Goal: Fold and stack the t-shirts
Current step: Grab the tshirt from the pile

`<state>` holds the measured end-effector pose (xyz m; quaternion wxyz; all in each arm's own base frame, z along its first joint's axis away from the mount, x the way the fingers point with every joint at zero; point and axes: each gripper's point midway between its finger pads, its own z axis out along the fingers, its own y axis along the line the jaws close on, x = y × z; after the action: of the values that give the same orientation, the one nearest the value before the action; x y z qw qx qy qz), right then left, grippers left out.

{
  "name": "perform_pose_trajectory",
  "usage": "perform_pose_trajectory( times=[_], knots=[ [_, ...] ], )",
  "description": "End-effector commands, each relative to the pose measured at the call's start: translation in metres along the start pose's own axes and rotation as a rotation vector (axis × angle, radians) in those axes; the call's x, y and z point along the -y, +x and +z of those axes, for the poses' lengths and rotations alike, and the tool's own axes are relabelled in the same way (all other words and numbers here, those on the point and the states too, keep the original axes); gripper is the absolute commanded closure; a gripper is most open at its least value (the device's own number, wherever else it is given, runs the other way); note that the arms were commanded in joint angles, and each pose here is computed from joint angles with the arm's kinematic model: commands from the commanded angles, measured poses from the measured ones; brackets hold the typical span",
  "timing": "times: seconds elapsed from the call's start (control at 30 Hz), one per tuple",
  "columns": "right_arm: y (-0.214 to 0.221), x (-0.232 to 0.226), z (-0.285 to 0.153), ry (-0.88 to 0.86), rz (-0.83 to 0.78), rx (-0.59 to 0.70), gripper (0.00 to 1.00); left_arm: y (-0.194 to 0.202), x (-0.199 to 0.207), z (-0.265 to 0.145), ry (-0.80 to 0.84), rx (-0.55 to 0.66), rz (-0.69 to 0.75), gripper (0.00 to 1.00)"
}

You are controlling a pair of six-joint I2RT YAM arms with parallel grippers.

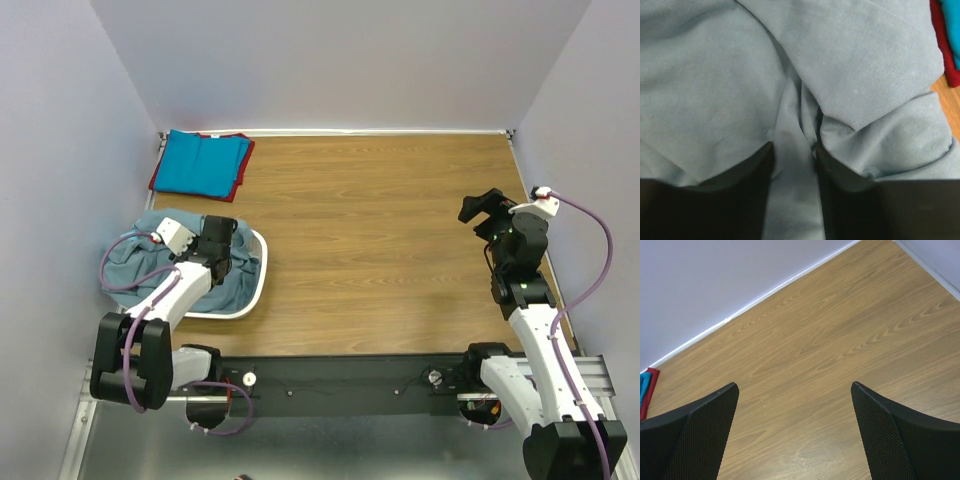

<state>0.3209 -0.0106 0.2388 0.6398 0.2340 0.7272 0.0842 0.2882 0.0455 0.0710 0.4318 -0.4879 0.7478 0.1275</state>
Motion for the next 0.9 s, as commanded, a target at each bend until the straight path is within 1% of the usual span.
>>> perform_pose_trajectory(
  times=[0.0, 0.03, 0.1, 0.2, 0.23, 0.3, 0.33, 0.4, 0.43, 0.47, 0.5, 0.53, 0.57, 0.63, 0.67, 0.7, 0.77, 0.8, 0.83, 0.87],
  knots=[
    [-0.002, 0.003, -0.001, 0.017, 0.009, 0.015, 0.0, 0.001, 0.002, -0.001, 0.01, -0.015, -0.032, 0.61],
    [-0.001, 0.004, 0.0, 0.02, 0.006, 0.015, 0.0, -0.001, 0.007, -0.003, 0.041, -0.014, -0.042, 0.65],
    [-0.002, 0.005, 0.0, 0.025, 0.006, 0.019, 0.0, -0.005, 0.01, -0.007, 0.068, -0.007, -0.035, 0.67],
    [-0.001, 0.006, 0.0, 0.031, 0.007, 0.017, 0.0, -0.021, 0.02, -0.017, 0.135, 0.026, -0.045, 0.7],
    [-0.001, 0.006, 0.0, 0.031, 0.006, 0.017, 0.0, -0.026, 0.021, -0.02, 0.15, 0.037, -0.036, 0.74],
    [0.001, 0.008, 0.001, 0.037, 0.007, 0.013, 0.0, -0.045, 0.027, -0.034, 0.208, 0.075, -0.074, 0.79],
    [0.002, 0.008, 0.001, 0.039, 0.009, 0.011, 0.0, -0.057, 0.031, -0.045, 0.256, 0.106, -0.1, 0.86],
    [0.004, 0.009, 0.002, 0.042, 0.01, 0.006, 0.0, -0.072, 0.036, -0.056, 0.317, 0.143, -0.165, 0.86],
    [0.005, 0.009, 0.003, 0.043, 0.009, 0.003, 0.0, -0.083, 0.039, -0.068, 0.394, 0.188, -0.102, 0.97],
    [0.005, 0.01, 0.003, 0.046, 0.009, 0.003, 0.0, -0.086, 0.044, -0.077, 0.457, 0.193, -0.098, 1.0],
    [0.006, 0.009, 0.003, 0.044, 0.01, -0.003, 0.0, -0.089, 0.052, -0.086, 0.532, 0.207, -0.104, 1.0],
    [0.007, 0.01, 0.003, 0.044, 0.009, -0.005, 0.0, -0.1, 0.053, -0.1, 0.597, 0.246, -0.122, 1.0],
    [0.008, 0.01, 0.003, 0.045, 0.011, -0.006, 0.0, -0.105, 0.051, -0.104, 0.617, 0.275, -0.122, 1.0],
    [0.009, 0.009, 0.003, 0.039, 0.013, -0.011, 0.0, -0.116, 0.048, -0.116, 0.664, 0.318, -0.177, 1.0],
    [0.01, 0.008, 0.003, 0.033, 0.012, -0.014, 0.0, -0.117, 0.047, -0.117, 0.67, 0.323, -0.183, 1.0],
    [0.01, 0.007, 0.002, 0.029, 0.014, -0.015, 0.0, -0.114, 0.039, -0.111, 0.627, 0.329, -0.151, 1.0],
    [0.011, 0.006, 0.002, 0.018, 0.017, -0.02, 0.0, -0.105, 0.03, -0.097, 0.549, 0.3, -0.18, 1.0],
    [0.011, 0.003, 0.002, 0.006, 0.022, -0.025, 0.0, -0.101, 0.028, -0.092, 0.52, 0.285, -0.194, 0.9],
    [0.01, 0.002, 0.002, 0.002, 0.025, -0.022, 0.0, -0.095, 0.025, -0.085, 0.483, 0.265, -0.177, 0.79],
    [0.01, -0.001, 0.002, -0.009, 0.028, -0.028, 0.0, -0.084, 0.026, -0.075, 0.438, 0.226, -0.131, 0.59]
  ],
)
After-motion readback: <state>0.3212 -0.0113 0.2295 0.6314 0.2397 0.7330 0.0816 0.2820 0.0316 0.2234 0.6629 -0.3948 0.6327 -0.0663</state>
